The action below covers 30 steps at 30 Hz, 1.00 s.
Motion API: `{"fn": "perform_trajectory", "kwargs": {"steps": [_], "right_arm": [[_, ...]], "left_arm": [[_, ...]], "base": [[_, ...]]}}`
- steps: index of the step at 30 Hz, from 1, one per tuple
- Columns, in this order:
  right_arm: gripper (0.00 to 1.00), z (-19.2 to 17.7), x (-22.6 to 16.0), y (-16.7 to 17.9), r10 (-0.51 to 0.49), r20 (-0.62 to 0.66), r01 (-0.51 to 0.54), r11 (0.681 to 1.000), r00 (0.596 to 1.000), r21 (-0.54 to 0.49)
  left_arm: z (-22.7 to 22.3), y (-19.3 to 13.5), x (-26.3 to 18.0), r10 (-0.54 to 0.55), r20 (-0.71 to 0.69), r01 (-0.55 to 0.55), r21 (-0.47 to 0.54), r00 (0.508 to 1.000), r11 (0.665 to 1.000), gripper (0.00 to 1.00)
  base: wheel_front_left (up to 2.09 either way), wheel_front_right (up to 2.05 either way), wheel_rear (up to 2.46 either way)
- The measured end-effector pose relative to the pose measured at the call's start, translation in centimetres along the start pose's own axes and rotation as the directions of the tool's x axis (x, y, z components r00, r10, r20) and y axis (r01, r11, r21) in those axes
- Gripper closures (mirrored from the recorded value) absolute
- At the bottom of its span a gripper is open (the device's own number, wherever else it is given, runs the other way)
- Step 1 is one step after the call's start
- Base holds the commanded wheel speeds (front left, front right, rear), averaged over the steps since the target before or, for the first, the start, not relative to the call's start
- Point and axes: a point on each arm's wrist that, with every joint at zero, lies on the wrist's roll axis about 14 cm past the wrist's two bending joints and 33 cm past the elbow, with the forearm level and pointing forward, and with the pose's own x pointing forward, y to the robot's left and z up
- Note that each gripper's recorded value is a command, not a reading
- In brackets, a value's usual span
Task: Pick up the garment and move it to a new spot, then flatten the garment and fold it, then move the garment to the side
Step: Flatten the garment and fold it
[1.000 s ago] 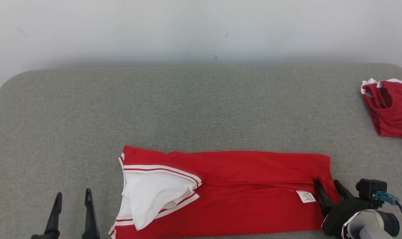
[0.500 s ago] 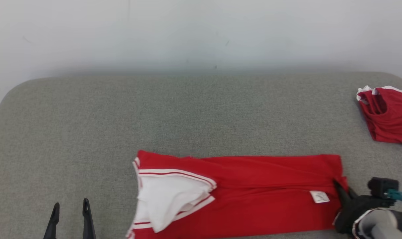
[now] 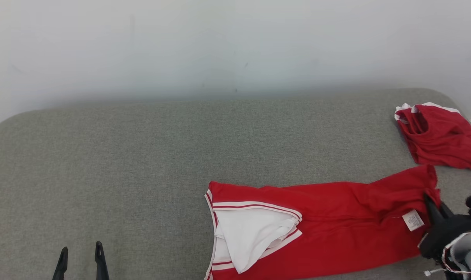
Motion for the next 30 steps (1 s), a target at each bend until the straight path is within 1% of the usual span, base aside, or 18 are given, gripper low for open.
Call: {"fn": "perform_trajectory", "kwargs": {"steps": [4,6,8,11,14,19,22,26,30], "right_arm": [[1.00,1.3,0.3,4.1,0.107,0.048,-0.108,0.994,0.993,0.027],[1.00,2.0,0.3,6.9,0.178,0.067,-0.181,0.983,0.982,0.040],[1.00,2.7,0.2,9.9,0.249,0.089,-0.254,0.965,0.965,0.061],[1.00,3.8,-0.3,14.1,0.351,0.110,-0.361,0.930,0.930,0.077],[1.00,4.5,-1.0,18.1,0.444,0.122,-0.455,0.887,0.887,0.077],[1.00,4.9,-2.5,24.4,0.575,0.119,-0.585,0.807,0.809,0.080],[1.00,4.6,-3.2,27.3,0.625,0.107,-0.634,0.768,0.773,0.095],[1.00,3.8,-4.0,30.4,0.674,0.082,-0.679,0.726,0.734,0.108],[1.00,2.2,-4.2,32.9,0.703,0.034,-0.701,0.702,0.711,0.126]], "left_arm": [[0.0,-0.4,0.2,-0.012,0.000,0.012,-0.002,1.000,1.000,0.00],[0.0,-0.6,0.2,-0.019,0.000,0.019,-0.003,1.000,1.000,0.00],[0.0,-0.7,0.2,-0.022,0.001,0.023,-0.004,1.000,1.000,0.00],[0.0,-0.7,0.1,-0.022,0.001,0.022,-0.002,1.000,1.000,0.00],[0.1,-0.5,-0.1,-0.016,0.003,0.016,0.000,1.000,1.000,0.00],[0.0,-0.1,-0.5,-0.003,0.001,0.003,-0.002,1.000,1.000,0.00],[-0.2,0.0,-0.8,0.002,-0.006,-0.002,-0.004,1.000,1.000,0.00],[-0.2,0.3,-1.0,0.015,-0.006,-0.015,-0.008,1.000,1.000,0.00],[-0.3,0.6,-1.1,0.029,-0.011,-0.029,-0.013,1.000,0.999,0.00]], "base": [[0.00,0.00,0.00],[0.00,0.00,0.00],[0.00,0.00,0.00],[0.00,0.00,0.00],[0.00,0.00,0.00],[0.00,0.00,0.00],[0.00,0.00,0.00],[0.00,0.00,0.00],[0.00,0.00,0.00]]}}
